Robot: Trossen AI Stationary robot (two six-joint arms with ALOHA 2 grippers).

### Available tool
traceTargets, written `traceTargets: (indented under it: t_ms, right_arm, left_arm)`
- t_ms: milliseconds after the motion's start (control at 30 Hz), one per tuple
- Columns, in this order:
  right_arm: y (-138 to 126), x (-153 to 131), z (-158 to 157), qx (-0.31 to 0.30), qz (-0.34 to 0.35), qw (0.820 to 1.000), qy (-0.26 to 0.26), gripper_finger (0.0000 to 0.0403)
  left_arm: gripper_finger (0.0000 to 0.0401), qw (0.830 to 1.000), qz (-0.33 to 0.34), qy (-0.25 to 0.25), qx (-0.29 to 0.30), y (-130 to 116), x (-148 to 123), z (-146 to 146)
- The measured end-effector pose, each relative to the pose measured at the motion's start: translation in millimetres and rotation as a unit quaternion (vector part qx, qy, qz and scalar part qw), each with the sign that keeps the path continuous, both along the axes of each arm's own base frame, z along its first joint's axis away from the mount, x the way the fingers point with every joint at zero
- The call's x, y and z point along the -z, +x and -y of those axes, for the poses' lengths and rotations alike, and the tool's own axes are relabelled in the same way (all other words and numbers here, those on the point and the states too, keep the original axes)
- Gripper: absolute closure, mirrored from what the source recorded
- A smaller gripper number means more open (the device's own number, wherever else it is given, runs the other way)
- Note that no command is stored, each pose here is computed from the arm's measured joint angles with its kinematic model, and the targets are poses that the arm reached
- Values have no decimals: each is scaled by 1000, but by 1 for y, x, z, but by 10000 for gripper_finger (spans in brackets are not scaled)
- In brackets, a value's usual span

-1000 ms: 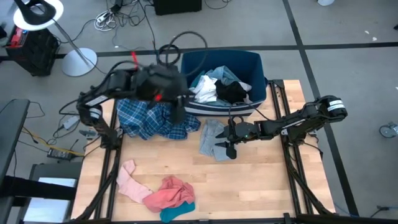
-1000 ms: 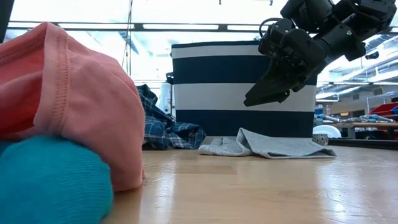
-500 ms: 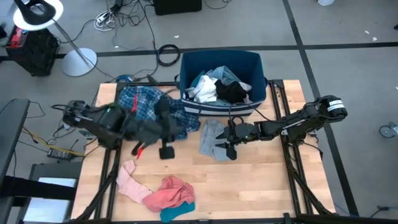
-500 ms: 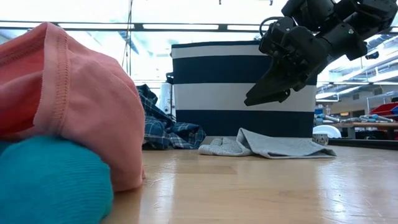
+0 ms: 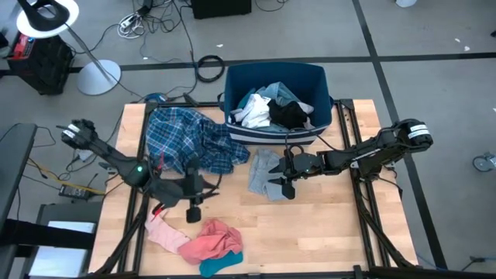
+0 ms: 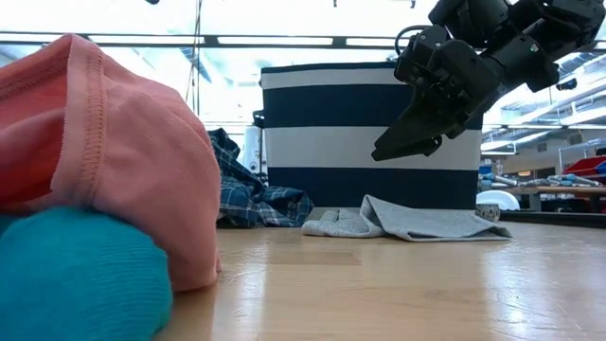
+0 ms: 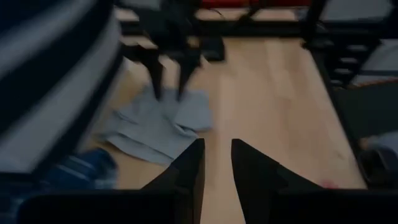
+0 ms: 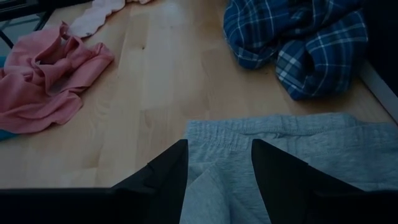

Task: Sort clothes
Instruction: Put the pink underwear into the blue bin

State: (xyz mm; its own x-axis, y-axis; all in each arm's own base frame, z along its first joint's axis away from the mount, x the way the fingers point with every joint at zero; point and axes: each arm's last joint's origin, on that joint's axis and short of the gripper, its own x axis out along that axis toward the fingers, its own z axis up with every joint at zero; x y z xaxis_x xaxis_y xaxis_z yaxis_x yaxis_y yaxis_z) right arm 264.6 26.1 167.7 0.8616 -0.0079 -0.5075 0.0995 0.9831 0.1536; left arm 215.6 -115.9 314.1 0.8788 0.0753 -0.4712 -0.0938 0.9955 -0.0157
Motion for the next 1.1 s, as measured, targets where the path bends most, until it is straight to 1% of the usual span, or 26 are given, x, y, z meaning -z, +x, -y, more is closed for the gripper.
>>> traceTargets:
  t_ms: [67, 300, 567, 733, 1100]
  right_arm:
    - [0, 0, 0, 0, 0, 1000, 1, 224]
    - [0, 0, 0, 1, 0, 1000, 1, 224]
    - [0, 0, 0, 1, 0, 1000, 2, 224]
    - [0, 0, 0, 1, 0, 1000, 2, 224]
    - [0, 0, 0, 2, 0, 1000, 2, 224]
  left_arm:
    - [318, 1000, -6, -23, 12, -3, 17, 3]
    - [318, 997, -23, -66, 42, -12, 65, 12]
    - [318, 989, -57, -135, 25, -30, 109, 15]
    - [318, 983, -68, -171, 7, -36, 119, 18]
    - [318, 977, -86, -196, -3, -33, 140, 36]
